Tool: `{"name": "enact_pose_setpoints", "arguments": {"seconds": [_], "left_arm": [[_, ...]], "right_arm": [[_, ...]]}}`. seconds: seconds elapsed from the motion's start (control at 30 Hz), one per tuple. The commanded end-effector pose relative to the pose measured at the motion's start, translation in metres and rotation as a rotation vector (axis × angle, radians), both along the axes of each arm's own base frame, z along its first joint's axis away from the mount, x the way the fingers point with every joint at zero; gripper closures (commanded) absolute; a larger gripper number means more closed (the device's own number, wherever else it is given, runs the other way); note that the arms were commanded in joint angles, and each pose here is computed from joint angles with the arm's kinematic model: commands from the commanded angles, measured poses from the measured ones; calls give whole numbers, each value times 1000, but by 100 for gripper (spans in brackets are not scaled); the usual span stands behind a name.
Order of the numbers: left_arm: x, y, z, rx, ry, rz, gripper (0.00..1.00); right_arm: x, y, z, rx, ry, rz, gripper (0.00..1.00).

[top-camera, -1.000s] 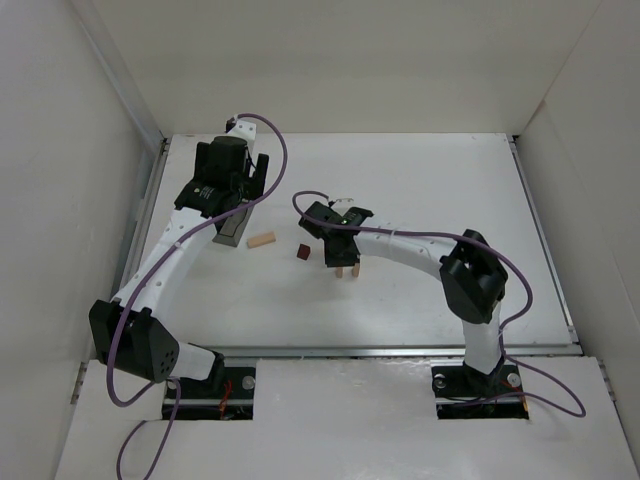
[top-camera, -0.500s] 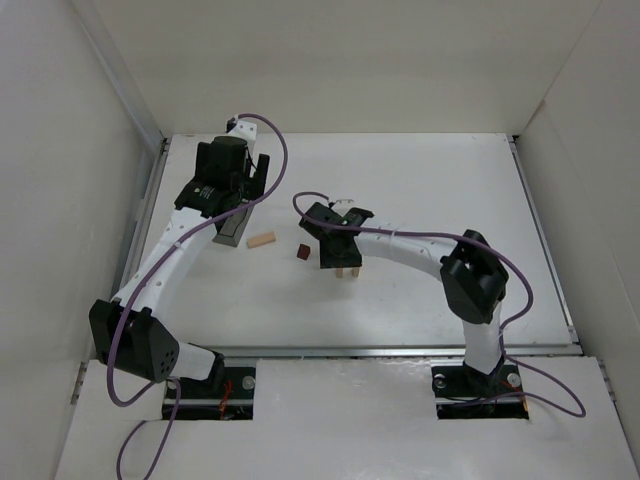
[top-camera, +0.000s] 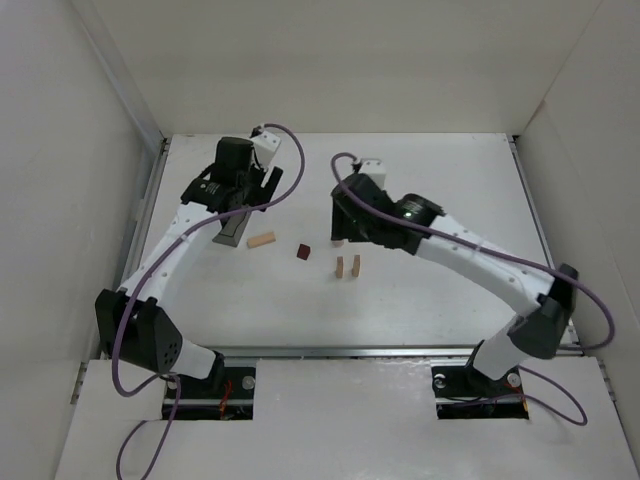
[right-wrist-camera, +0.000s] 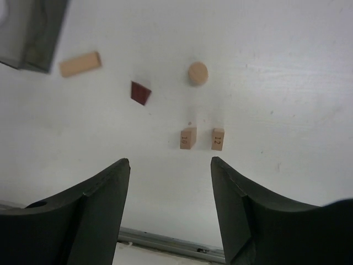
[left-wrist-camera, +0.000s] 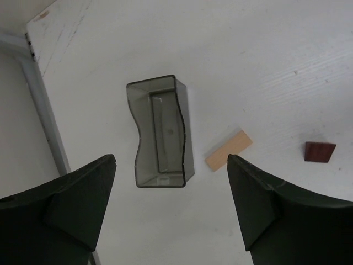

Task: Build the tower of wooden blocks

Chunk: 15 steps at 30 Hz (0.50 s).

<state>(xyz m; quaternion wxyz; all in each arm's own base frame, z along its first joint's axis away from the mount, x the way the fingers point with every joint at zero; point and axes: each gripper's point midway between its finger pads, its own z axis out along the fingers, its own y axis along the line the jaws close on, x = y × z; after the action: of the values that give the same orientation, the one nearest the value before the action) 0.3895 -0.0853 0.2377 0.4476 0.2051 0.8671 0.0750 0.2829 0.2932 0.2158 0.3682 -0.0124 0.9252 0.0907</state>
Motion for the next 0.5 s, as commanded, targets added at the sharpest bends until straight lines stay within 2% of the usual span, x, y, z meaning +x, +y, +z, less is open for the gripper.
{"name": "enact_pose_setpoints", "arguments": {"seconds": [0.0,0.07,0.17,0.23,0.33,0.47], "left_arm": [[-5,-35,-5,62,43,-249,22],[-12,-46,-24,112,89,-354,25],[-17,-65,-48,115,159,-461,27],[-18,-73,-75,113,236,-515,35],[-23,-78,-107,128,351,-573,42],[-15,-71,-138,173,406,-582,42]], "right_arm": [[14,-35,91,99,-210,-46,34],[25,-58,109,123,-264,-88,34],[26,-91,137,174,-344,-107,32],[20,-106,141,184,-369,-98,32],[15,-116,141,212,-382,-85,32],[17,-120,139,221,-393,-73,32]]}}
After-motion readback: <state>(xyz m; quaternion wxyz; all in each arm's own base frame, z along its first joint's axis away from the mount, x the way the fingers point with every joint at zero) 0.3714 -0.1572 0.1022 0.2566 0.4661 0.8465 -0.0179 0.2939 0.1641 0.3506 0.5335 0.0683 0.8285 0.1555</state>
